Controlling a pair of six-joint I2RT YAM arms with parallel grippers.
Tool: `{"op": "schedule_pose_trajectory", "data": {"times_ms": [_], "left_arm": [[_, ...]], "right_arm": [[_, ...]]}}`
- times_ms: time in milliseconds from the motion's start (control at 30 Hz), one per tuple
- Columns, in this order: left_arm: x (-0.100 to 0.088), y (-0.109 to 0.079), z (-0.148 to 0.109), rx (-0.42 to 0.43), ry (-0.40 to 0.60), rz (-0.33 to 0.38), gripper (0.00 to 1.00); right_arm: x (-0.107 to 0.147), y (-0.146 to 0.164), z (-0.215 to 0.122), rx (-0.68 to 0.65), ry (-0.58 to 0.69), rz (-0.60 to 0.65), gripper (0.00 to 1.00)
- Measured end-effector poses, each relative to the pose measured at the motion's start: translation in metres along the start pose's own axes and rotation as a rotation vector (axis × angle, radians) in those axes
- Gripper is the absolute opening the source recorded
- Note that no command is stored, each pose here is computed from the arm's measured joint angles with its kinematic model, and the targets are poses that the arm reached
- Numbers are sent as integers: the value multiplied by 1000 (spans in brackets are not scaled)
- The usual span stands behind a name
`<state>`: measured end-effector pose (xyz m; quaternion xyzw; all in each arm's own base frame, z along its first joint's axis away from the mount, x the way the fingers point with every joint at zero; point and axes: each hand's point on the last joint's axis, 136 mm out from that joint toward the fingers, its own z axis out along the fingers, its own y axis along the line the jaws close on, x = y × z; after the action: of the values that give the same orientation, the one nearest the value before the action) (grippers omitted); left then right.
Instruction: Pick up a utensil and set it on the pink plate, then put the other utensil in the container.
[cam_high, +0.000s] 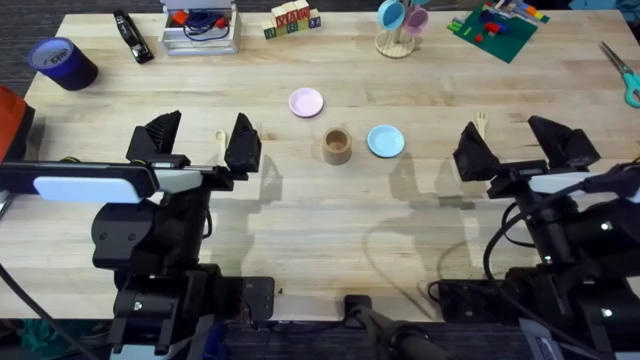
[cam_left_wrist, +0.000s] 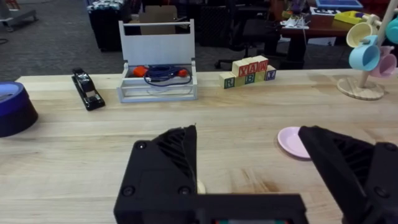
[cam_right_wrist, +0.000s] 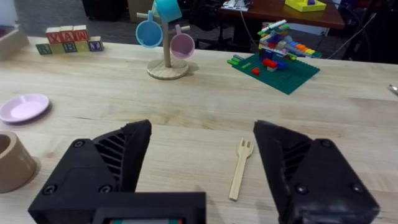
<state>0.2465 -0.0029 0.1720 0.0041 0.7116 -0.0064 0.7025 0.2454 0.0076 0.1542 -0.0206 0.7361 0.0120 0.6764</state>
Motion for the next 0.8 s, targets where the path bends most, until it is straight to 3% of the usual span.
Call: {"op": "schedule_pose_trajectory", "data": {"times_ms": [800], "left_arm": [[0, 0, -1, 0, 14, 4, 995]], "right_arm": [[-1, 0, -2, -2, 16, 14, 995]]}}
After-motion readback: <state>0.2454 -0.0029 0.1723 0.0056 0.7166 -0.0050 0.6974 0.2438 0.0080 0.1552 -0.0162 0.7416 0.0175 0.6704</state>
